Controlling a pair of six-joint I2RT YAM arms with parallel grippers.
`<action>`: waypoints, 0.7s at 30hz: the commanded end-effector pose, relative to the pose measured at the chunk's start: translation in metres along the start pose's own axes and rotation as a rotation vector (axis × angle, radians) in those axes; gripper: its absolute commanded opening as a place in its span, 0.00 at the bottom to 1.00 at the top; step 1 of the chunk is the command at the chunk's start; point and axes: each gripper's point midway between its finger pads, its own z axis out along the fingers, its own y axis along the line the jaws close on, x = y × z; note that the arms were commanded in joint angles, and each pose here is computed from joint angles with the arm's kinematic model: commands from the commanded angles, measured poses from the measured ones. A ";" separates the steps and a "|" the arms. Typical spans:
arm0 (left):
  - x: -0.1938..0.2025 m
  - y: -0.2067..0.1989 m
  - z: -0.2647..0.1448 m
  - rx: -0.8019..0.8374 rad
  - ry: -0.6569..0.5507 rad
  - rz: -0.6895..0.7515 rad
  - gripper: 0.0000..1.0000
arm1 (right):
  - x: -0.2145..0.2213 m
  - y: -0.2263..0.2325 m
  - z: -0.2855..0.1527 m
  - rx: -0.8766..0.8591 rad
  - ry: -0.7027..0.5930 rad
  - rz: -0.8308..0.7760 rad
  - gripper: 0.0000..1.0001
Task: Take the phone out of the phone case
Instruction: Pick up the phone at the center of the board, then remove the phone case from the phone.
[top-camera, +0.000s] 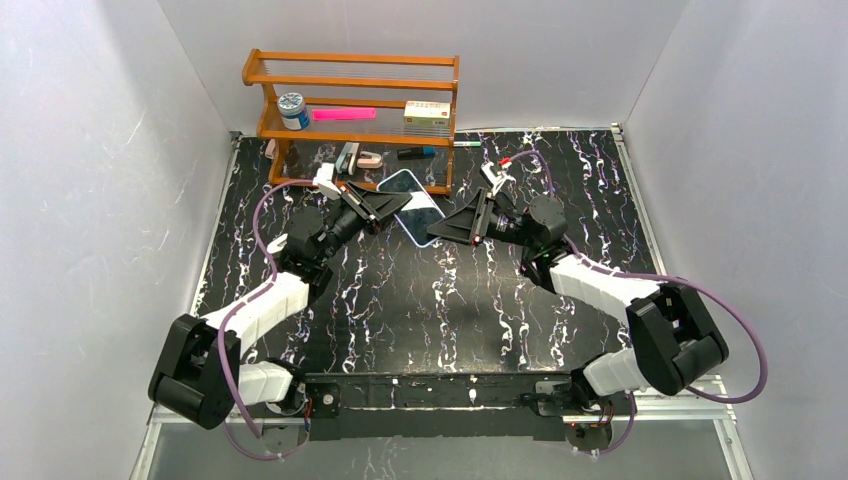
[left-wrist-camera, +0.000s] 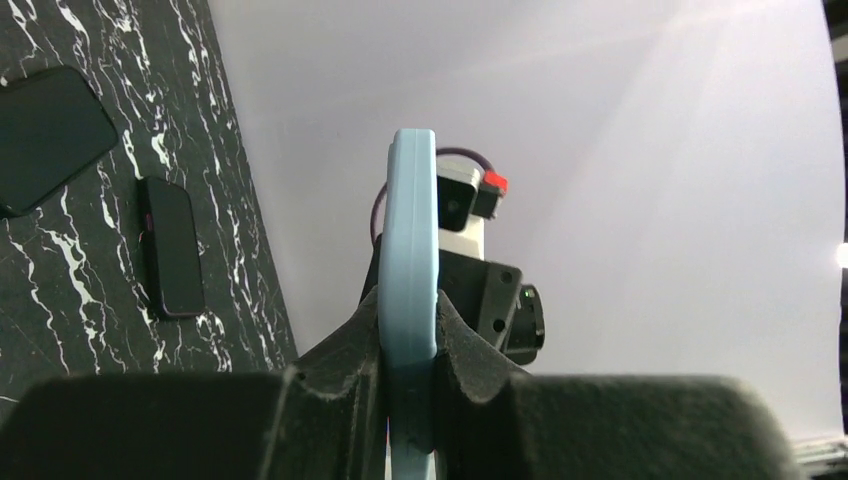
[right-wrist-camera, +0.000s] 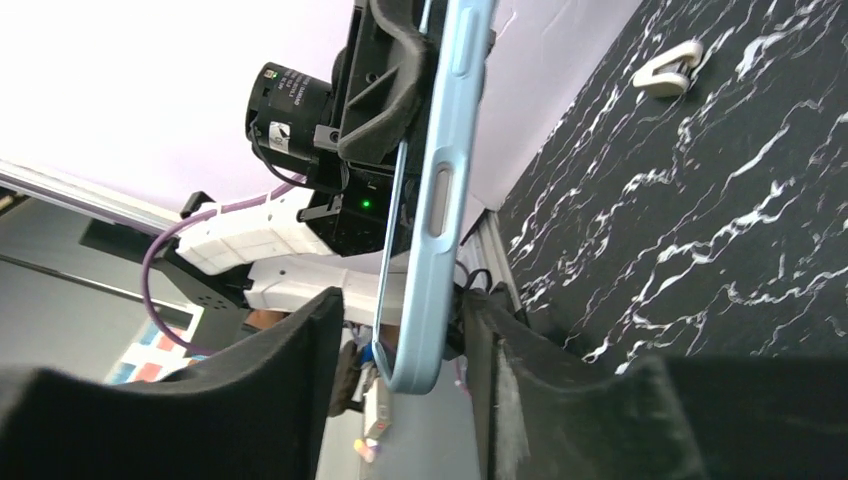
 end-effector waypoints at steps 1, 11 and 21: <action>-0.023 -0.032 -0.004 0.079 -0.139 -0.042 0.00 | -0.013 0.027 -0.001 -0.056 -0.071 -0.133 0.61; -0.037 -0.038 0.004 0.083 -0.256 -0.126 0.00 | -0.011 0.033 0.000 -0.042 -0.131 -0.191 0.72; -0.030 -0.038 0.011 0.075 -0.280 -0.166 0.00 | -0.015 0.039 0.006 -0.043 -0.156 -0.235 0.62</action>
